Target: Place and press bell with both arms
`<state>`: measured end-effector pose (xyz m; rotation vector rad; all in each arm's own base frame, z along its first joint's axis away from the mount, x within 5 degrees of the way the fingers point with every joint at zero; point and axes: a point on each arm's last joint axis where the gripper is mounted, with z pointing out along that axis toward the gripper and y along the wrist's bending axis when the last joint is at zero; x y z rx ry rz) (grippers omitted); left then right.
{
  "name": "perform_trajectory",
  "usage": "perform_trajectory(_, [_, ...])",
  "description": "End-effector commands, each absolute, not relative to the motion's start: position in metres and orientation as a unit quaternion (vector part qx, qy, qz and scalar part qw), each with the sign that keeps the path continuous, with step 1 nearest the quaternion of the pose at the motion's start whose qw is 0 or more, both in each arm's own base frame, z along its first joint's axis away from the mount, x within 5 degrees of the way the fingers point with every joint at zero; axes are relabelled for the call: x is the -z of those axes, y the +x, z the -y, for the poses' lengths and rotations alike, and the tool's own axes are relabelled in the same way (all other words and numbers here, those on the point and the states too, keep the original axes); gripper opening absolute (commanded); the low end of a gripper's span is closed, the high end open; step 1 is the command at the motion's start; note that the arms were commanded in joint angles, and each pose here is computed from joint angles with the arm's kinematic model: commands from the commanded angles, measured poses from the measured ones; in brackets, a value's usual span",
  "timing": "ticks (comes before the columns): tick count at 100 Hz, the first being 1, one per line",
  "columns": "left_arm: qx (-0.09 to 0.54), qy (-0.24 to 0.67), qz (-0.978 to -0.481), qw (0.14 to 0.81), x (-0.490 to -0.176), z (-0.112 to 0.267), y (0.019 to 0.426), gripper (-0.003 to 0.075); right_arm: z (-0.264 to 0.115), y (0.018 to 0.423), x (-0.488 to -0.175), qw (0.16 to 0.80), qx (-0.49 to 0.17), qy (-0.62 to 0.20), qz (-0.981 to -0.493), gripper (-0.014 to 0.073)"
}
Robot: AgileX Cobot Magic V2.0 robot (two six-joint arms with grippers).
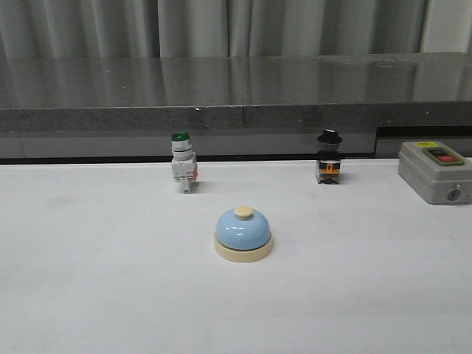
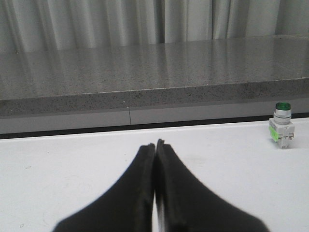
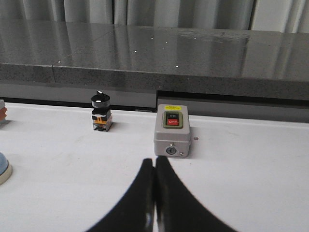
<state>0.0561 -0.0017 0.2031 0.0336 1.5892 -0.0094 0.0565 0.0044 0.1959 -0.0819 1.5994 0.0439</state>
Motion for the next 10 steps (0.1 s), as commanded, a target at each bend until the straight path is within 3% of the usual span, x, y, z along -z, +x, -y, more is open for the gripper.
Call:
perform_trajectory(1, [0.006,0.009,-0.690,0.724,-0.1979,0.0012,0.0556,-0.0020,-0.0042,0.0545,-0.2091,0.736,-0.016,-0.037,-0.676,-0.0060])
perform_trajectory(10, [0.006,0.009,-0.690,0.724,-0.1979,0.0012,0.0556,-0.0020,-0.0042,0.0545,-0.2091,0.736,-0.016,-0.037,-0.676,-0.0060])
